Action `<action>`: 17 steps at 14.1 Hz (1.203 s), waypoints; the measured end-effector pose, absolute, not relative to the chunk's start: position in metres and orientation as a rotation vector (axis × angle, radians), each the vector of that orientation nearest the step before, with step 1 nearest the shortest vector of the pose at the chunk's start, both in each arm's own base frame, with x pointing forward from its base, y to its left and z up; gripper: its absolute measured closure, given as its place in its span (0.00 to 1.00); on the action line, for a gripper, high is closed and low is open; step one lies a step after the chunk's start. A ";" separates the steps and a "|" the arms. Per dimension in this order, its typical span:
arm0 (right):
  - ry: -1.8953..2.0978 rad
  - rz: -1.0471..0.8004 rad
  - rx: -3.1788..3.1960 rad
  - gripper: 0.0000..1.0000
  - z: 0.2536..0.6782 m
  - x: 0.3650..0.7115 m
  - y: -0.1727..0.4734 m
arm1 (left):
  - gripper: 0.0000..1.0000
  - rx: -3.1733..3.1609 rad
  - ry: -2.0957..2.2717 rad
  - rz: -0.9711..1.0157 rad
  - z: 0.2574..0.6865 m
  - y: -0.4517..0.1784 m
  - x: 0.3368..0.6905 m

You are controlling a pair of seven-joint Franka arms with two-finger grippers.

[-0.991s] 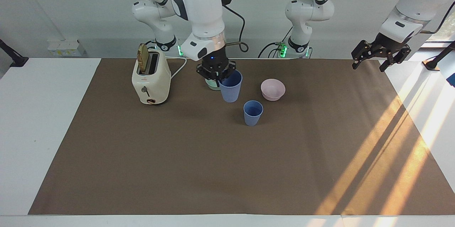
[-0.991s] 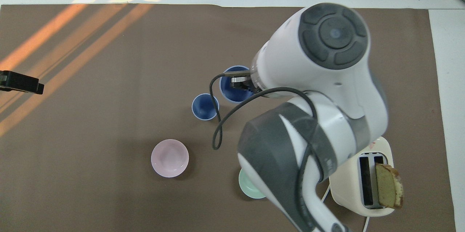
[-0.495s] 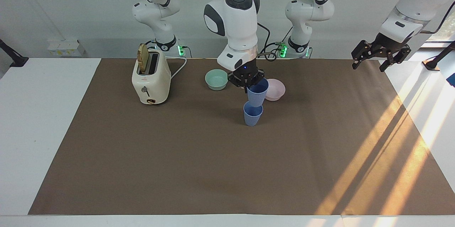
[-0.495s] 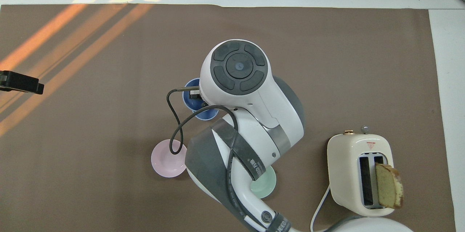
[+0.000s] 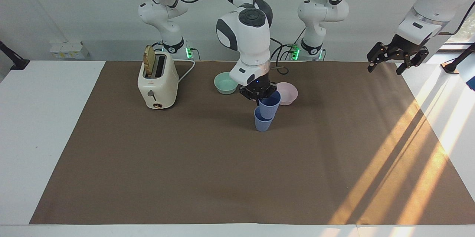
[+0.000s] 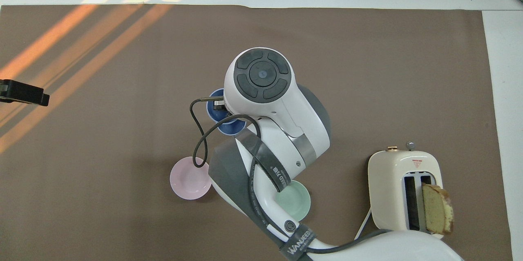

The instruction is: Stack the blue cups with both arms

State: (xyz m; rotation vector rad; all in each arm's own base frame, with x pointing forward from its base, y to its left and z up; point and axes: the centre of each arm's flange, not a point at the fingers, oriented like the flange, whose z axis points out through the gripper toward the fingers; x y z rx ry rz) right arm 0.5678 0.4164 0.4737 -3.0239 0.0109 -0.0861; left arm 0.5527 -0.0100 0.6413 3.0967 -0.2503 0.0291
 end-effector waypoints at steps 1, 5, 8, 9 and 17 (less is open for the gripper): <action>0.008 -0.075 -3.030 0.95 0.468 0.568 0.418 | 0.00 3.097 -0.250 0.029 0.641 -0.010 0.553; -0.004 -0.058 -3.037 0.95 0.460 0.565 0.422 | 0.00 3.097 -0.250 0.029 0.641 -0.010 0.553; -0.011 -0.047 -3.043 0.95 0.456 0.562 0.425 | 0.00 3.097 -0.252 0.029 0.641 -0.011 0.553; -0.011 -0.045 -3.044 0.95 0.454 0.561 0.424 | 0.00 3.096 -0.254 0.029 0.641 -0.011 0.553; 0.007 -0.053 -3.047 0.57 0.454 0.567 0.418 | 0.00 3.097 -0.252 0.029 0.641 -0.011 0.553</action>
